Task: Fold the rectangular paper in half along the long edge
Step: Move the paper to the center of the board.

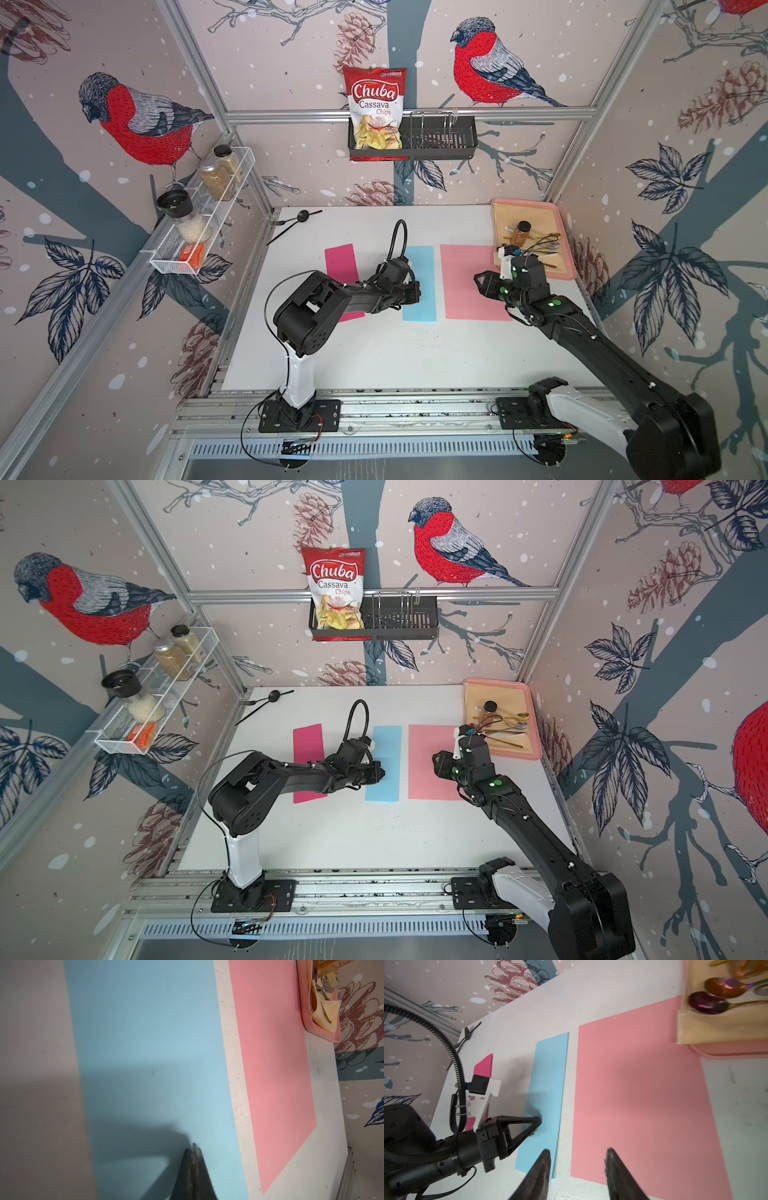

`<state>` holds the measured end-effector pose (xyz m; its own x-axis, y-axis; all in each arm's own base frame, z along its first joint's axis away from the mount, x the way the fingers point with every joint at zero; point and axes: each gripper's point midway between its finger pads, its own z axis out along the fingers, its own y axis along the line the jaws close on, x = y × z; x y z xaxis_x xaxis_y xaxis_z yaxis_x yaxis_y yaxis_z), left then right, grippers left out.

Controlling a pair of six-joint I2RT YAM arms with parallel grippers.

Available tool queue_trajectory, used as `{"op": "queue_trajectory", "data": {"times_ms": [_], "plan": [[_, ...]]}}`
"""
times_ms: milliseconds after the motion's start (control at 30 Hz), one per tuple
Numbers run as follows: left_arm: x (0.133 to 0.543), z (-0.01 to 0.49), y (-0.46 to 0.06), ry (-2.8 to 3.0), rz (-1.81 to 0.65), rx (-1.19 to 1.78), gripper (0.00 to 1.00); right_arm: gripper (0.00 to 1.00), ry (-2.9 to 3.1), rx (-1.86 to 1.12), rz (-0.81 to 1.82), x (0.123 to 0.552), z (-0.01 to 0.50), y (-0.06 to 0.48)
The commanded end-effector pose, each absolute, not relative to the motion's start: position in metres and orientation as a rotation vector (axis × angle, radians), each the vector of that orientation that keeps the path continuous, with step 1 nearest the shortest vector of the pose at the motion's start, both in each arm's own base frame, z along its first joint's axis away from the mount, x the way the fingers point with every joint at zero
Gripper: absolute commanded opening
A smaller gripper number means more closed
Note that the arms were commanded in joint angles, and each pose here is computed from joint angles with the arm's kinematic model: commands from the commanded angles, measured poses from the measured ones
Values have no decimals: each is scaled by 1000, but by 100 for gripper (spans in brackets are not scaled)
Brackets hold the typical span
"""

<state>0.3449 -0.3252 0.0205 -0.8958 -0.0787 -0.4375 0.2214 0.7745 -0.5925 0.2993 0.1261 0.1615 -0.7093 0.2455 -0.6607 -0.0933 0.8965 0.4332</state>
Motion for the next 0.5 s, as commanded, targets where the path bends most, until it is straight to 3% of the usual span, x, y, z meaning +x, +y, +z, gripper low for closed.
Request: {"op": "queue_trajectory", "data": {"times_ms": [0, 267, 467], "plan": [[346, 4, -298, 2564, -865, 4, 0, 52, 2292, 132, 572, 295, 161, 118], [352, 7, -242, 2557, -732, -86, 0, 52, 2366, 176, 507, 301, 138, 107], [358, 18, -228, 2536, -668, -92, 0, 51, 2405, 232, 485, 318, 111, 105]]}}
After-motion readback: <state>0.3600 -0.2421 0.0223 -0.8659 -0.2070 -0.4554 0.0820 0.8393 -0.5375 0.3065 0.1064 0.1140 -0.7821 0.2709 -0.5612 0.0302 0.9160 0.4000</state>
